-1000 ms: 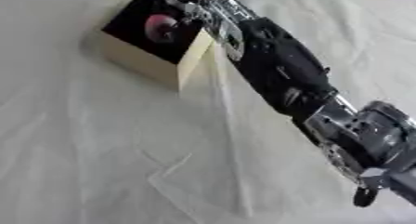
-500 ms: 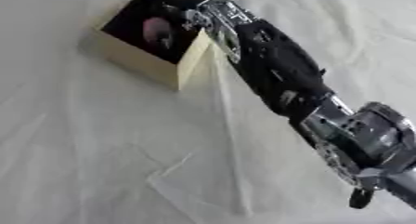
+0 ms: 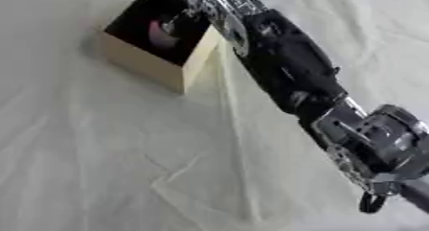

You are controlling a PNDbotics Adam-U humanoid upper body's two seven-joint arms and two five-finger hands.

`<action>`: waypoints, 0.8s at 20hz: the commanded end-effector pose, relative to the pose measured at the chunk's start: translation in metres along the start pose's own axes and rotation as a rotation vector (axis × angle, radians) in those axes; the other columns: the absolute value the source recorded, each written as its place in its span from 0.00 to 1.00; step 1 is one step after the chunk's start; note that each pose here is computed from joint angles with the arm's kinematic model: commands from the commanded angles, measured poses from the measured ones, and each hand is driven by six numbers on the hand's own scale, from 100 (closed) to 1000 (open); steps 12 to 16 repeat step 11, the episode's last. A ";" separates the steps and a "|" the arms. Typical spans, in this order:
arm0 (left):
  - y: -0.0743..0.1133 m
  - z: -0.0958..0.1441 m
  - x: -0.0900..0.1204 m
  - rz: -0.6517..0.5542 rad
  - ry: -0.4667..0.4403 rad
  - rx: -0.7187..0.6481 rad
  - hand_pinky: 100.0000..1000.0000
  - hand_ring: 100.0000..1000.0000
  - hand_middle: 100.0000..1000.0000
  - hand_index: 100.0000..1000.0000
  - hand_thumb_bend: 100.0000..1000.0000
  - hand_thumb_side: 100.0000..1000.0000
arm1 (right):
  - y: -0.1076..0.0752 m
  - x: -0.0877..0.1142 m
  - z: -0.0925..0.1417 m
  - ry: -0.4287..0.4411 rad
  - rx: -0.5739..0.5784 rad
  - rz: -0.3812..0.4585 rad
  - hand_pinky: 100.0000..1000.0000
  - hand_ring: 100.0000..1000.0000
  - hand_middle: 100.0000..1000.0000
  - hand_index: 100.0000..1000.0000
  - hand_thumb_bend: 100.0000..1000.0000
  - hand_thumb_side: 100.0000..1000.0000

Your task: Pick up objects on the table and place them in the box.

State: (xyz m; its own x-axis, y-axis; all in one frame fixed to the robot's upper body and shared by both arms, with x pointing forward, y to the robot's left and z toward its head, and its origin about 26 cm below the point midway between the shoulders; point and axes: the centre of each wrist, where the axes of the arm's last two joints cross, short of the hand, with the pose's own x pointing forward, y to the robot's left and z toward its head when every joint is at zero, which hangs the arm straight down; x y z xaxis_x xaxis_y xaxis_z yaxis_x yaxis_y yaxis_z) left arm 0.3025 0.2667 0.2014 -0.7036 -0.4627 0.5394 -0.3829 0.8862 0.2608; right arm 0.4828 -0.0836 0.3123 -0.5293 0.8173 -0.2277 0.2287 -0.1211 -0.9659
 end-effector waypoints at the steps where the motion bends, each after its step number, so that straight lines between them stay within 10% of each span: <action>1: 0.004 -0.003 0.005 -0.008 -0.024 0.001 0.50 0.67 0.70 0.86 0.00 0.67 | -0.032 -0.005 0.007 -0.003 -0.049 0.028 0.84 0.81 0.73 0.91 0.00 0.27; 11: 0.006 -0.002 0.004 -0.022 -0.023 0.017 0.50 0.67 0.70 0.85 0.00 0.67 | -0.086 -0.023 0.082 -0.118 -0.229 0.010 0.82 0.76 0.66 0.88 0.00 0.20; 16: 0.006 -0.002 0.004 -0.022 -0.023 0.017 0.50 0.67 0.70 0.85 0.00 0.67 | -0.086 -0.023 0.082 -0.118 -0.229 0.010 0.82 0.76 0.66 0.88 0.00 0.20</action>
